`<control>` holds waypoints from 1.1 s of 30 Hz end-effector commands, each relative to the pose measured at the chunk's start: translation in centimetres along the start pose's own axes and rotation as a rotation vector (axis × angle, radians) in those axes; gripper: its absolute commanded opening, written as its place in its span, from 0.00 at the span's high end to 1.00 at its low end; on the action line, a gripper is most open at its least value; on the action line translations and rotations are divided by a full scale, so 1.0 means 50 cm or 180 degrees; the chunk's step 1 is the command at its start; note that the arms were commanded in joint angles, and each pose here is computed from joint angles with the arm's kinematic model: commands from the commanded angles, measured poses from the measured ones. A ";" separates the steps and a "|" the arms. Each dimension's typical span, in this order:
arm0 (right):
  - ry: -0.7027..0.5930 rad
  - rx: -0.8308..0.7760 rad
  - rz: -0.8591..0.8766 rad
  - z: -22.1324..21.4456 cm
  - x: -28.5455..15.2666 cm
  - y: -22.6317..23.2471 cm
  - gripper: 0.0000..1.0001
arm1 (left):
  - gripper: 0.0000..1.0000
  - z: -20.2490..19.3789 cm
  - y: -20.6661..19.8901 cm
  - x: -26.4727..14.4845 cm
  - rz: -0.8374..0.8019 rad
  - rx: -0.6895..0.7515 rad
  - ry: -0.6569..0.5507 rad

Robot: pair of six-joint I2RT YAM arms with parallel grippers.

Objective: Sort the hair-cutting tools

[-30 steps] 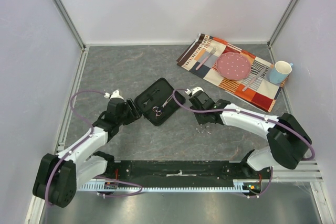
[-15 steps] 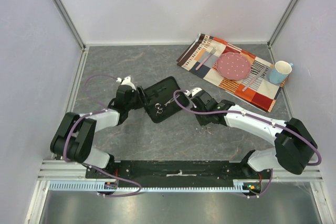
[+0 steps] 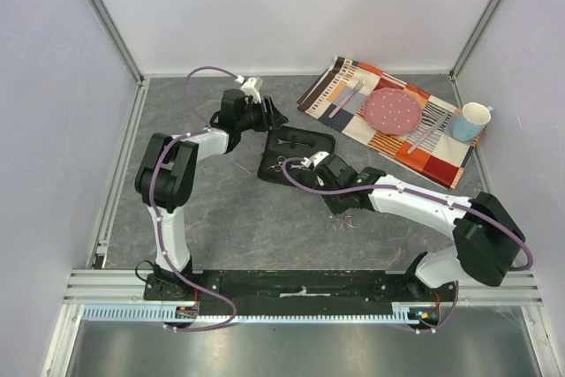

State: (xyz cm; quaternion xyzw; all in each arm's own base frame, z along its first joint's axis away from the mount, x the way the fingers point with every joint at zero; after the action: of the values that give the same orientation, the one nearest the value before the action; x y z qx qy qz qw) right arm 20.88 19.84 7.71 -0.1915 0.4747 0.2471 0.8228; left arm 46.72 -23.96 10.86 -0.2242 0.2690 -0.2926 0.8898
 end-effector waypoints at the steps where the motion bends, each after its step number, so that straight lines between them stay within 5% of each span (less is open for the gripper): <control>1: -0.0106 -0.0161 -0.0125 0.056 -0.003 -0.006 1.00 | 0.41 0.015 -0.019 0.029 -0.0282 0.0216 0.0163; 10: -0.0206 -0.0340 -0.0314 0.142 -0.001 -0.019 1.00 | 0.41 0.018 0.041 -0.135 0.1260 -0.0243 0.0166; 15: 0.0087 -0.0672 -0.0271 0.145 0.034 -0.014 1.00 | 0.42 -0.050 0.009 -0.233 0.1348 -0.0488 0.0098; 24: 0.0409 -0.0960 -0.0651 0.156 0.032 -0.071 1.00 | 0.43 -0.163 -0.083 -0.289 0.1005 -0.0669 0.0354; 33: 0.0599 -0.1255 -0.0431 0.118 0.048 -0.064 1.00 | 0.43 -0.190 -0.093 -0.353 0.0945 -0.0641 0.0287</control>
State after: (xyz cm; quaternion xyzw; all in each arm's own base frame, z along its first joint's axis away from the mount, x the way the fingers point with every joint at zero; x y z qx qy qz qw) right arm 28.11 21.34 8.91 -0.3834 0.4753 0.2434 0.7536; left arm 27.41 -18.73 11.23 -0.2376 0.3866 -0.1434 0.8795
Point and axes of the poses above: each gripper's point midway between its finger pads, its own x axis out along the fingers, its own y axis along the line the jaws close on, z = x × y, the point moved 2 cm from there along -x, back along the fingers, and after that the axes turned 3 degrees about -x, right-handed, at the moved point
